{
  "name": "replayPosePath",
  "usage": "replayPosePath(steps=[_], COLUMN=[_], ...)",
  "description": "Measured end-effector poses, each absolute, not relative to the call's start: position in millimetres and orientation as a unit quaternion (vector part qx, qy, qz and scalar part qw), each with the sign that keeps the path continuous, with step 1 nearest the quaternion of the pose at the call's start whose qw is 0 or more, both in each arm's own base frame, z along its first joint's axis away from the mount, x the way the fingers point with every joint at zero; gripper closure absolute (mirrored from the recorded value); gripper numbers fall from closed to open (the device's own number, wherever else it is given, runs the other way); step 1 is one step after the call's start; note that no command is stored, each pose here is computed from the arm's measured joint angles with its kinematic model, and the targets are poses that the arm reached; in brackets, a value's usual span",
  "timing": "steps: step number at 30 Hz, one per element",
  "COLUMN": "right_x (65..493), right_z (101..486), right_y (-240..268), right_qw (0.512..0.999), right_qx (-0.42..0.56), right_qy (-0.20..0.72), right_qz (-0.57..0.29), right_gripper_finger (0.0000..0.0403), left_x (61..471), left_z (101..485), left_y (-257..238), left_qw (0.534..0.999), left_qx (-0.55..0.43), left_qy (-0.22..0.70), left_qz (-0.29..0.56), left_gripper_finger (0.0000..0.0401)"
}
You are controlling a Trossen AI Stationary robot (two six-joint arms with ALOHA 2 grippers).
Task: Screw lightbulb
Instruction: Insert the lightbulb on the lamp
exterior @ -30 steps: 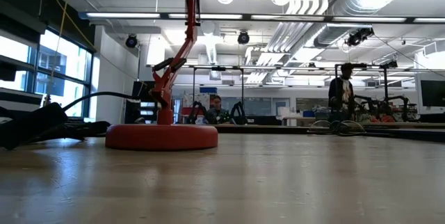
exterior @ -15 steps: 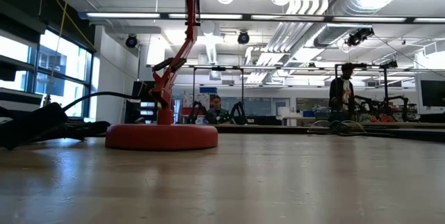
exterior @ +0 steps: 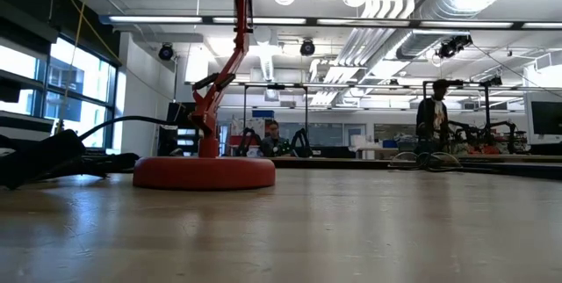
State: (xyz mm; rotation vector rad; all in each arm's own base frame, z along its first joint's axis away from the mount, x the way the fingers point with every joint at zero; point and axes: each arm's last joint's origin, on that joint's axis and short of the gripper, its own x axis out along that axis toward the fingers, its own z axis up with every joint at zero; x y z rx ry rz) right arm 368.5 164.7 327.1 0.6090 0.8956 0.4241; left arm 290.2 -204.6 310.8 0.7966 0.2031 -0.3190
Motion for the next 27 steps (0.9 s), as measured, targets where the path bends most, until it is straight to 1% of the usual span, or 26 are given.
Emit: replayPosePath(steps=[6,8,10,15,18,21,27], right_x=[371.5,371.7,371.6,371.3,370.5,370.4,370.1], right_z=[326.4,326.1,326.2,326.3,326.4,326.5,326.7], right_y=[158.2,157.6,157.8,158.3,159.9,160.3,160.7], right_qw=[0.837,0.835,0.833,0.829,0.827,0.827,0.824], right_qx=[0.29,0.291,0.292,0.297,0.295,0.294,0.291], right_qy=[0.422,0.424,0.425,0.428,0.429,0.43,0.431], right_qz=[0.194,0.196,0.201,0.203,0.21,0.215,0.227], right_gripper_finger=[0.0143,0.0143,0.0143,0.0143,0.0143,0.0143,0.0143], left_x=[292.1,291.6,291.4,290.8,291.2,291.5,293.1], left_z=[310.2,310.5,310.6,308.6,310.0,312.3,312.9], left_y=[-206.1,-206.0,-205.7,-205.2,-205.7,-207.3,-205.3], left_qw=[0.897,0.897,0.897,0.894,0.896,0.9,0.9], left_qx=[0.403,0.404,0.406,0.41,0.405,0.396,0.392], left_qy=[0.087,0.088,0.091,0.1,0.092,0.077,0.072], left_qz=[-0.157,-0.154,-0.148,-0.15,-0.154,-0.167,-0.177], left_gripper_finger=[0.0101,0.0107,0.0121,0.0176,0.0202,0.0213,0.0215])
